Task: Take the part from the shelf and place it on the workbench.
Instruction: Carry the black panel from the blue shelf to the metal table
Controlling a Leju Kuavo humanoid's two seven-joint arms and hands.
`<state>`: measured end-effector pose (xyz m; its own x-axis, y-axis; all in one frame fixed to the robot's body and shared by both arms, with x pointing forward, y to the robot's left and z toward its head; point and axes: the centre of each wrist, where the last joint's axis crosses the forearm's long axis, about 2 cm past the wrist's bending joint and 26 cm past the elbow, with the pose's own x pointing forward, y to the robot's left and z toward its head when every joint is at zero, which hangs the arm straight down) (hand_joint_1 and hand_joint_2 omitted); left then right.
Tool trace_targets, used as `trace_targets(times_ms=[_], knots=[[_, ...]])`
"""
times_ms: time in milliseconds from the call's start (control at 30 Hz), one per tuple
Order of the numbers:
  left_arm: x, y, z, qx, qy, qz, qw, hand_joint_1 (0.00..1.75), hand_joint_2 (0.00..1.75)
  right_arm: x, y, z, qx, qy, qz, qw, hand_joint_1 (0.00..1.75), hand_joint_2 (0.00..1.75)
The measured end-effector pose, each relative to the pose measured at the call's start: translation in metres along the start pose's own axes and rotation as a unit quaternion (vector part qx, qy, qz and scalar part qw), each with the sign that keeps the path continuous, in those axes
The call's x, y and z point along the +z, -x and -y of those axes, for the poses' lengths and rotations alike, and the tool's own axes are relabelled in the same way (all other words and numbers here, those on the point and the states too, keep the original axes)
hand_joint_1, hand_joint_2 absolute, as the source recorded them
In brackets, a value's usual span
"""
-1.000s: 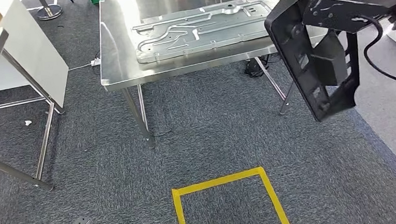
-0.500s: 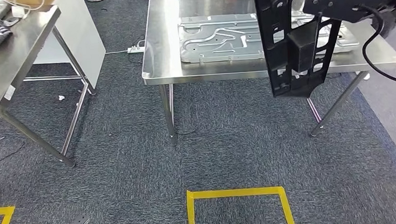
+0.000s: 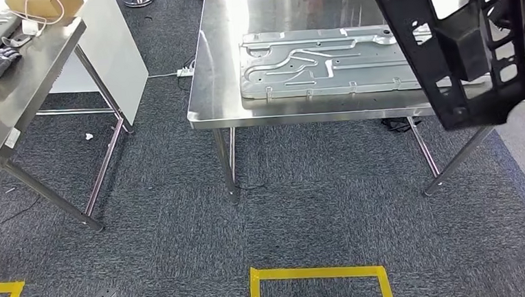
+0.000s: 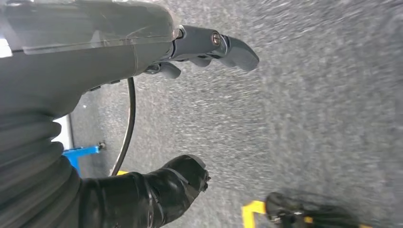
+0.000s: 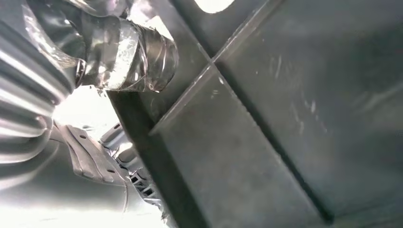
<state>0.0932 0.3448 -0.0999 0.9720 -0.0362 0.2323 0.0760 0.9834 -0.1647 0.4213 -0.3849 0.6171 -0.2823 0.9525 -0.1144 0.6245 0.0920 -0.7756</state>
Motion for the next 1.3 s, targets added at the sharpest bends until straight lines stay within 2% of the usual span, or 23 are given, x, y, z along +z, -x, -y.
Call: trace_targets(times_ms=[267,467,633,800,967,1300], knots=[[0.0,0.003,-0.001,0.005,-0.001,-0.001,1.0,0.0,1.75,-0.007,0.006,0.006,0.01,-0.007,-0.019,1.0,1.75,1.75],[0.0,0.01,0.0,0.004,0.002,-0.007,1.0,0.0,1.75,0.0,0.021,-0.022,0.008,-0.053,-0.052,0.997,1.75,1.75],[-0.001,0.014,0.007,0.007,0.01,-0.009,1.0,0.0,1.75,-0.002,0.027,-0.016,0.014,-0.052,-0.064,0.996,1.75,1.75],[-0.001,0.004,0.005,0.008,0.006,0.005,1.0,0.0,1.75,-0.009,0.027,0.003,0.021,-0.034,-0.069,0.997,1.75,1.75],[-0.002,0.001,0.005,0.013,0.005,0.012,1.0,0.0,1.75,-0.004,0.028,-0.019,0.023,-0.067,-0.083,0.994,1.75,1.75],[-0.001,0.002,0.003,0.014,0.001,0.012,1.0,0.0,1.75,-0.012,0.033,0.007,0.032,-0.045,-0.096,0.994,1.75,1.75]])
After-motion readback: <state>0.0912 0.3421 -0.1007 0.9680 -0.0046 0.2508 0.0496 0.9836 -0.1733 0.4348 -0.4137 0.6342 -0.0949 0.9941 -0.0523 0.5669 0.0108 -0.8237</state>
